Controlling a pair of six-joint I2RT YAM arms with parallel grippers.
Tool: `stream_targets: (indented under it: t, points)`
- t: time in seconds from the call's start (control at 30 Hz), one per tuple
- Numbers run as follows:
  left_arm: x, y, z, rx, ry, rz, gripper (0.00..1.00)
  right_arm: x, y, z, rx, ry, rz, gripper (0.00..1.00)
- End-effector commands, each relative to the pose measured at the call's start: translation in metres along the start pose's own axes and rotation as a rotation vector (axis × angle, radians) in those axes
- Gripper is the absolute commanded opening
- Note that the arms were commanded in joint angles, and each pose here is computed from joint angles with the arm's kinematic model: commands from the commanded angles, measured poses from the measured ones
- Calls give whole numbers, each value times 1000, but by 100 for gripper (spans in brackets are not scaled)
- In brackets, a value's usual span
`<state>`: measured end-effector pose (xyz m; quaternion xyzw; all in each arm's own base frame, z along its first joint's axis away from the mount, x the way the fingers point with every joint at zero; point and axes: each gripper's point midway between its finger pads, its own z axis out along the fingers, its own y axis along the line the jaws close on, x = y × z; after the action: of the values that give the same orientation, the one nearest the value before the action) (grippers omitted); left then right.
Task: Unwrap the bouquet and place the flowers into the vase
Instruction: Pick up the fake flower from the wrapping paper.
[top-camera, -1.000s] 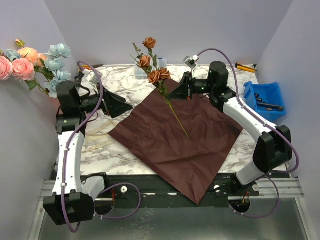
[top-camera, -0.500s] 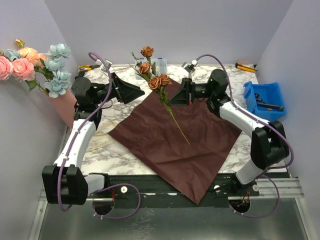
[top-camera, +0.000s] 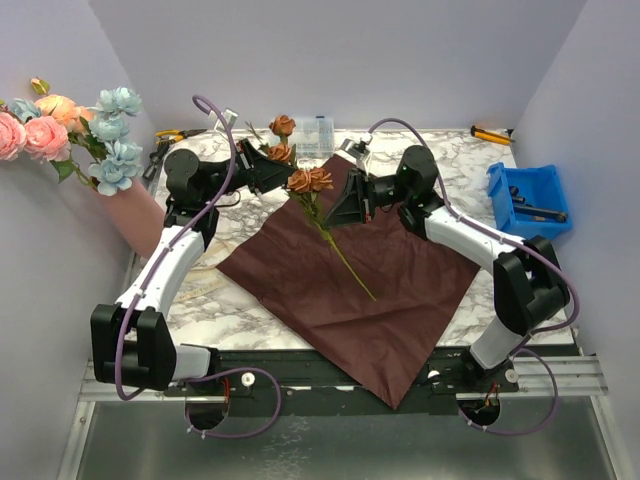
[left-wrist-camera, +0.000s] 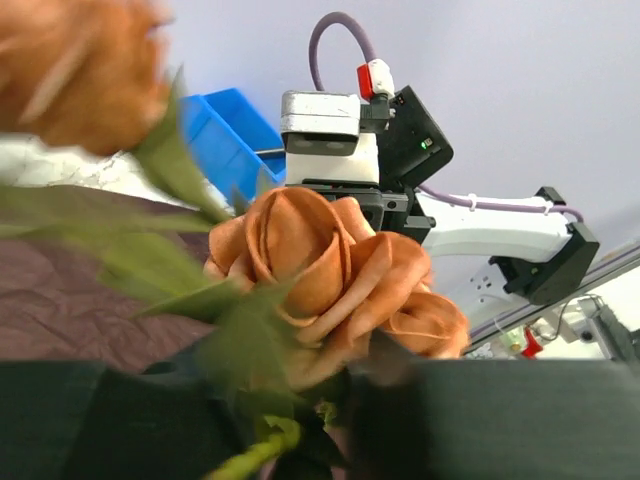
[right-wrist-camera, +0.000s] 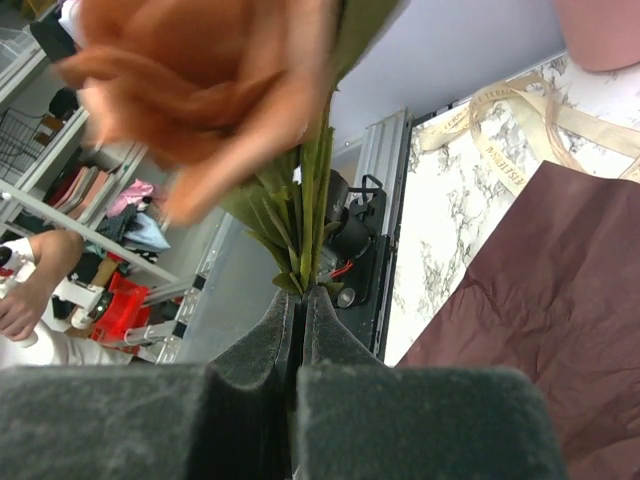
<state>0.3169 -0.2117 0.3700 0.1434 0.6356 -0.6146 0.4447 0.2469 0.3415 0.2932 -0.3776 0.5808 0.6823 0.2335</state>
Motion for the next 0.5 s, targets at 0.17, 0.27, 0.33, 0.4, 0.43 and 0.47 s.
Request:
stream_targets:
  t: [0.17,0.27,0.33,0.4,0.43,0.47]
  points:
    - [-4,-36,-4,66,4,47,0,8,2,-4,36,40,-46,33]
    - [3,-31,-15,-34,26,58,0,8,4,-8,75,39,-66,61]
    - [4,-23,-23,-146,36,125,0,9,3,-13,106,35,-74,74]
    - [7,-15,-34,-262,64,157,0,8,2,-17,135,29,-85,83]
    - [6,-16,-40,-309,65,183,0,7,2,-19,145,26,-94,88]
    - [6,-12,-48,-365,71,212,0,7,3,-20,155,25,-97,92]
